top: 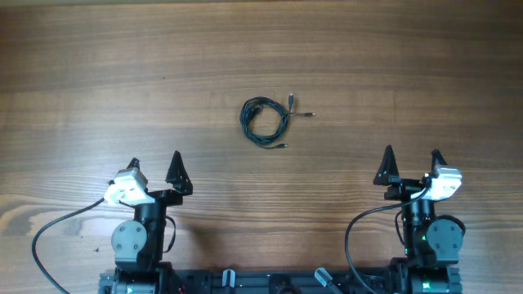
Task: Untangle cables
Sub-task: 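Raise both grippers from rest and move toward the black cable bundle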
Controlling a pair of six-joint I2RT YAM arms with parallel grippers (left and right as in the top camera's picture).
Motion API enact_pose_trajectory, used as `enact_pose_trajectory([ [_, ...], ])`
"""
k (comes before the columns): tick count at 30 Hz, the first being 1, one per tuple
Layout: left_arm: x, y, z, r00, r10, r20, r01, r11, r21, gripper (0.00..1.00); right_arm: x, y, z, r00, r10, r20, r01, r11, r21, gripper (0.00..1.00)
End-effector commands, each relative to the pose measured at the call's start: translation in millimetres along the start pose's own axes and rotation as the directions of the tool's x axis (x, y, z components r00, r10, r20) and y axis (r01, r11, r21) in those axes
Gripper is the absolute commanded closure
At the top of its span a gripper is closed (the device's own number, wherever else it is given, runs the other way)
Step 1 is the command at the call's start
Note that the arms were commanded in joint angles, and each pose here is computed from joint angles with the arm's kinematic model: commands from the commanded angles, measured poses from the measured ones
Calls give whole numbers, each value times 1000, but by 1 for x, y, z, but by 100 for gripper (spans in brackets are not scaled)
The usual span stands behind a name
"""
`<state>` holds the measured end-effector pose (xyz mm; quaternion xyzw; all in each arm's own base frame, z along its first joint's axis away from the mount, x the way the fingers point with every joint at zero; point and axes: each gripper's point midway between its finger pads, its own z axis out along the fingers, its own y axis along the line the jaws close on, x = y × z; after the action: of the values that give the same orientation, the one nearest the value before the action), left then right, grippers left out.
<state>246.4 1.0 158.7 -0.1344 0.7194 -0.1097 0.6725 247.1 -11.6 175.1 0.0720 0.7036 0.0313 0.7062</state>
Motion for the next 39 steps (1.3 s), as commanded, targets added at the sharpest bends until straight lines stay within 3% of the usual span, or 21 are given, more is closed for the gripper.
enact_pose_trajectory([
  [1, -1, 4, 0, 1000, 16, 10, -16, 1000, -17, 0, -2, -3, 0, 1000, 13, 10, -13, 1000, 15, 0],
  [28, -1, 3, 0, 1000, 12, 9, -12, 1000, -15, 0, -3, -6, 0, 1000, 12, 15, -13, 999, 34, 0],
  [30, 4, -5, 0, 1000, 12, -14, -12, 999, 33, 0, -3, -6, 0, 1000, 14, 15, -14, 999, 34, 0],
  [32, 11, -27, -3, 998, -28, -63, 37, 986, 161, 0, -2, -1, 0, 1000, 16, 10, -16, 1000, 7, 0],
  [33, 13, -37, -5, 989, -107, -97, 126, 970, 207, 0, 1, 8, 0, 999, 49, -9, -50, 997, -50, 0],
  [35, 15, -47, -7, 966, -211, -148, 243, 938, 249, 0, 4, 33, -3, 956, 283, -78, -292, 940, -176, 0],
  [36, 15, -47, -7, 966, -212, -147, 243, 938, 246, 0, 4, 33, -3, 907, 409, -103, -421, 892, -167, 0],
  [37, 15, -50, -8, 953, -252, -168, 290, 921, 259, 0, 5, 38, -4, 788, 595, -158, -615, 773, -158, 0],
  [38, 17, -58, -11, 945, -263, -197, 312, 904, 291, 0, 3, 52, -8, 777, 594, -207, -629, 746, -219, 0],
  [39, 19, -63, -13, 946, -244, -215, 304, 898, 319, 0, 0, 66, -13, 822, 521, -229, -569, 764, -305, 0],
])
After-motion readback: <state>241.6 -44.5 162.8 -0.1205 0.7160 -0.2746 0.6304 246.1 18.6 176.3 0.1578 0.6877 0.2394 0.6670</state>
